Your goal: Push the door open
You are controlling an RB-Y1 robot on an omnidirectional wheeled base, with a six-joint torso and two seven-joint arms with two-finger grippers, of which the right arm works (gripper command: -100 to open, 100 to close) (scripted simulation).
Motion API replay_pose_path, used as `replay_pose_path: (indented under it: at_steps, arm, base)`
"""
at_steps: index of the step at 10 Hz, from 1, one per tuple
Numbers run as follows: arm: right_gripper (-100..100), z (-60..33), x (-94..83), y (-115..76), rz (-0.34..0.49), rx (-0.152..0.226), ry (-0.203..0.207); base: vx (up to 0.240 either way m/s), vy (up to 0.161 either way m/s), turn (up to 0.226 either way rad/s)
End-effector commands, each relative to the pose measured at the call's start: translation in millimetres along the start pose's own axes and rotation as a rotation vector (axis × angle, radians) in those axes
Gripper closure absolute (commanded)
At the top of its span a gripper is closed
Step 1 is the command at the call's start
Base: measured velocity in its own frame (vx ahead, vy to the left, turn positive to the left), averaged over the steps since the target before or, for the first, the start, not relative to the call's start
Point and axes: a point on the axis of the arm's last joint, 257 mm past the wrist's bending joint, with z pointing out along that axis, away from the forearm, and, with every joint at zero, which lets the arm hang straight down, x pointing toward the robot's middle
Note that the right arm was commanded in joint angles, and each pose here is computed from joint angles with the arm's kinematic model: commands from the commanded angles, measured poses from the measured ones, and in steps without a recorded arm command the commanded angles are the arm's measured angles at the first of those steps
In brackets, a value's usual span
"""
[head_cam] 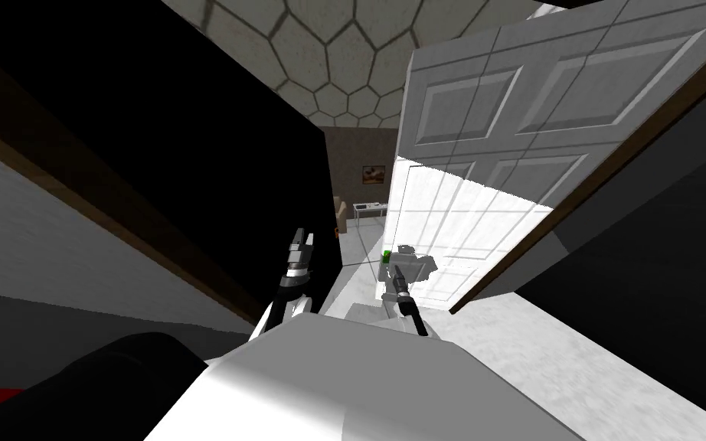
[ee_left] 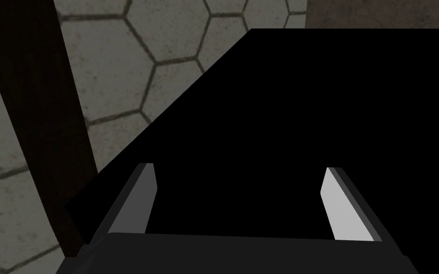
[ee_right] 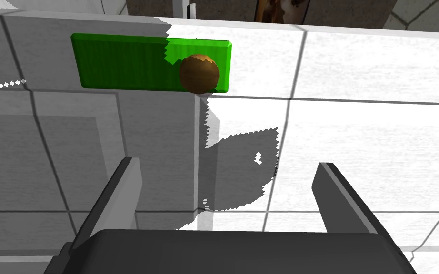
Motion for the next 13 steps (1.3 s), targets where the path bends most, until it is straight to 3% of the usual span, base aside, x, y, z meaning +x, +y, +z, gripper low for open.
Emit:
replay_pose_path:
  at_steps: [1, 8, 9, 13]
  arm:
    - [-100, -0.3, -2.2, 0.7, -0.003, -0.003, -0.004]
    - [-100, -2.4, -6.4, 0.9, -0.002, -0.009, -0.018]
    - [100, -2.4, -6.4, 0.9, -0.002, -0.009, -0.018]
    - [100, -2.4, -6.4, 0.9, -0.002, -0.009, -0.018]
  base:
    - [0.189, 0.0, 0.016]
    - [0.199, 0.006, 0.023]
    - [-0.019, -0.002, 0.004]
    - [-0.015, -0.003, 0.004]
